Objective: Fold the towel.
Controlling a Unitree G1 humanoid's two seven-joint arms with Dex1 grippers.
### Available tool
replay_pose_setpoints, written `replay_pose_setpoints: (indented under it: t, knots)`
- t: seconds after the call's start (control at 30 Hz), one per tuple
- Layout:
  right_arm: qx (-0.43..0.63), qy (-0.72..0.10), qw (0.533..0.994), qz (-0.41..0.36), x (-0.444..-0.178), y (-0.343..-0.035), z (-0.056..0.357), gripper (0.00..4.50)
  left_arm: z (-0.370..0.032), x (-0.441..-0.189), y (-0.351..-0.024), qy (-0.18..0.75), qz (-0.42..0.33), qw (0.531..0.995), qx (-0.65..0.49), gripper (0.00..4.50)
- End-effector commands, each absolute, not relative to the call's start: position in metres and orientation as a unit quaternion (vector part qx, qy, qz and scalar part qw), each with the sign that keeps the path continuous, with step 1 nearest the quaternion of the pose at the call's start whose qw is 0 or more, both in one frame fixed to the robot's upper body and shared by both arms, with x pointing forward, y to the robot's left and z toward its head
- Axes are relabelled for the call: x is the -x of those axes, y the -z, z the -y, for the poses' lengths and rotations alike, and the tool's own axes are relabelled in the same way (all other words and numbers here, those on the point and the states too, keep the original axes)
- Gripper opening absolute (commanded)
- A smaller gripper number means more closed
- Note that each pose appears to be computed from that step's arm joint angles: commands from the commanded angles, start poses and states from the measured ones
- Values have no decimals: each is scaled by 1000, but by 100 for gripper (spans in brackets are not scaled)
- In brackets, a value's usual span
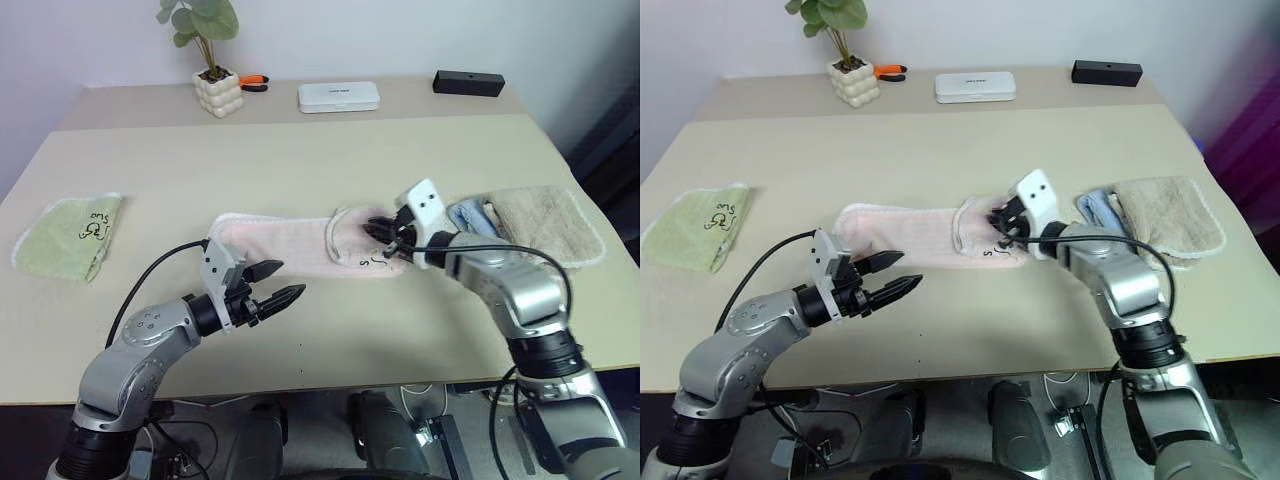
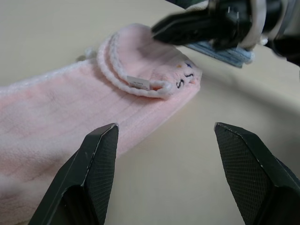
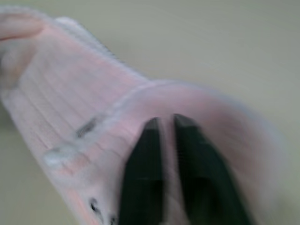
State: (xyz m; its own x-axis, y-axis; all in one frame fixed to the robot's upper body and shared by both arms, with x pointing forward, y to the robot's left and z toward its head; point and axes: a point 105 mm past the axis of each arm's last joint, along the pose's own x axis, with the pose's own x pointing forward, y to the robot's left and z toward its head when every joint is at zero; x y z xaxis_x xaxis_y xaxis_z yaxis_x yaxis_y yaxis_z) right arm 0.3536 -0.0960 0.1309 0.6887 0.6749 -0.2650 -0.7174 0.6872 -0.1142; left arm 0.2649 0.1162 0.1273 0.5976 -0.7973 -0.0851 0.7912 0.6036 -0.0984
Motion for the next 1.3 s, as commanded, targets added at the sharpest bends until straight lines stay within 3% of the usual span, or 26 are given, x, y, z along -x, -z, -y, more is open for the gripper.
replay_pose_setpoints:
  t: [0.03,0.13,0.3,0.4,0.43,0.57,0.63,0.67,0.8,0.93,1.3]
  knots:
    - [120,-377,913,-96,-360,-122,91,2,-120,-262,-134,435,-47,899,26,331]
    - [129,-379,909,-117,-357,-102,89,2,-125,-259,-131,421,-51,905,30,331]
    - [118,-385,912,-80,-354,-121,89,2,-130,-256,-128,404,-57,912,38,331]
    - [120,-416,901,-14,-346,-167,92,80,-139,-254,-128,347,-64,930,105,331]
    - [126,-425,896,-2,-343,-174,92,128,-142,-254,-128,332,-67,933,122,331]
    - [155,-458,875,30,-331,-199,86,321,-150,-242,-119,277,-110,922,247,450]
    - [162,-462,871,37,-329,-202,83,418,-153,-238,-109,254,-141,919,265,450]
    - [164,-464,870,39,-328,-203,82,444,-154,-238,-105,238,-154,920,273,450]
    - [170,-479,860,48,-322,-204,73,444,-166,-254,-93,134,-171,909,355,450]
    - [180,-483,855,45,-321,-195,68,444,-180,-290,-104,60,-137,890,430,450]
    - [188,-474,859,50,-317,-192,69,444,-205,-332,-104,-5,-126,886,446,450]
